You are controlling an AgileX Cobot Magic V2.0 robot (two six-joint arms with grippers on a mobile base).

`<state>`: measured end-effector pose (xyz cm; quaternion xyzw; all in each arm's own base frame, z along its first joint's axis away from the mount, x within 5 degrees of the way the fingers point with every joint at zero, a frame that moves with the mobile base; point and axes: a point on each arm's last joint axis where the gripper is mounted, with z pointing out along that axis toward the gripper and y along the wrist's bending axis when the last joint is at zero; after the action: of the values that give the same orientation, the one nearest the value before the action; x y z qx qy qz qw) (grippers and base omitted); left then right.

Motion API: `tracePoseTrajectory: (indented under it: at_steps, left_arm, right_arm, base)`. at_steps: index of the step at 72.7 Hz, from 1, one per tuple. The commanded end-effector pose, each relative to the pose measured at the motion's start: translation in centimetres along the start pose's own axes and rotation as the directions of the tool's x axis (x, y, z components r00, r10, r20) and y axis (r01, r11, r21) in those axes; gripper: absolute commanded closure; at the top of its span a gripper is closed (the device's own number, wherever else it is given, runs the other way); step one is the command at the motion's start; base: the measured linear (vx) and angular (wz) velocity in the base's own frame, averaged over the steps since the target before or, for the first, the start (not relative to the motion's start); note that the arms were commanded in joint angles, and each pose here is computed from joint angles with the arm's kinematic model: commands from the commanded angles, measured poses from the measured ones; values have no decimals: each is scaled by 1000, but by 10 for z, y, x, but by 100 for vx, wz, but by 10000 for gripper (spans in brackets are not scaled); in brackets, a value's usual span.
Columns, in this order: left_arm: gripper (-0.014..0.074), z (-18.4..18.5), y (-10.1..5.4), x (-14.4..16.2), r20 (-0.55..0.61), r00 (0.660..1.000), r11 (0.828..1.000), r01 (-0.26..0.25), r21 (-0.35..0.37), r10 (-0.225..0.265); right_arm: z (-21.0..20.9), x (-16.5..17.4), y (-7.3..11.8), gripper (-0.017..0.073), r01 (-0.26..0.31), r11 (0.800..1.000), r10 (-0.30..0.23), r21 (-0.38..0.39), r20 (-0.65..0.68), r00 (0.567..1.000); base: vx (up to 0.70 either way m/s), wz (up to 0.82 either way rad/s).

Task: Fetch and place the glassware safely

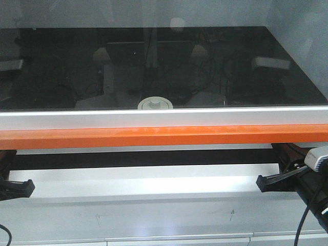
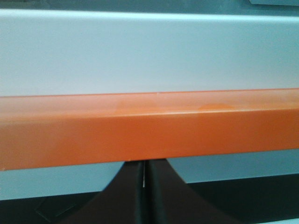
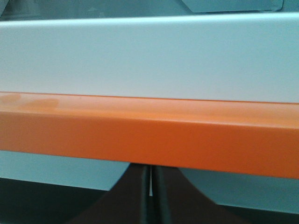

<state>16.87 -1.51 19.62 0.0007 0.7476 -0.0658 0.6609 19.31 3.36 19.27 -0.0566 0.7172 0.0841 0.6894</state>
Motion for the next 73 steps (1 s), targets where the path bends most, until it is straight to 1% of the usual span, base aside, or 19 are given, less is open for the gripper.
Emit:
tracePoseTrajectory:
  at_steps: [1, 13, 22, 26, 34, 42, 52, 61, 64, 73]
  left_arm:
    - [601, 2, -3, -22, 172, 985, 1000, 11, 23, -15]
    - [601, 7, -4, -29, 180, 984, 1000, 10, 24, -14]
    - [601, 9, -4, -33, 180, 983, 999, 41, 33, -46]
    - [601, 9, -6, -34, 185, 982, 999, 27, 45, -35]
    - [601, 9, -9, -35, 207, 978, 997, -2, 76, -13]
    - [601, 9, -9, -36, 211, 977, 997, 12, 79, -29]
    - [601, 10, -9, -42, 229, 973, 997, 9, 81, -28]
    - [601, 8, -11, -56, 264, 964, 997, 4, 81, -26]
    - [601, 8, -11, -60, 258, 966, 997, 3, 78, -23]
    - [601, 8, -12, -72, 261, 965, 997, -1, 73, -18]
  right_arm:
    - [4, -35, -3, 560, -18, 1000, 12, 22, 264, 964]
    - [8, -39, -2, 560, -9, 1000, 6, 10, 268, 963]
    - [11, -44, -1, 560, -18, 1000, 16, 4, 285, 958]
    - [12, -45, -2, 560, -26, 1000, 24, 2, 292, 956]
    - [13, -48, -1, 560, -22, 1000, 22, -2, 300, 954]
    - [11, -52, -1, 560, -22, 1000, 21, -1, 316, 948]
    - [4, -61, 0, 560, -17, 1000, 16, 0, 349, 937]
    - [0, -66, 0, 560, -4, 1000, 1, 6, 353, 936]
    - [-1, -67, 0, 560, 4, 1000, -7, 9, 354, 935]
    - [-3, -70, 0, 560, 4, 1000, -7, 10, 361, 932]
  base:
    - [0, 0]
    - [0, 0]
    - [0, 0]
    - [0, 0]
    - [0, 0]
    - [0, 0]
    - [0, 0]
    - [0, 0]
    - [0, 1]
    - [0, 0]
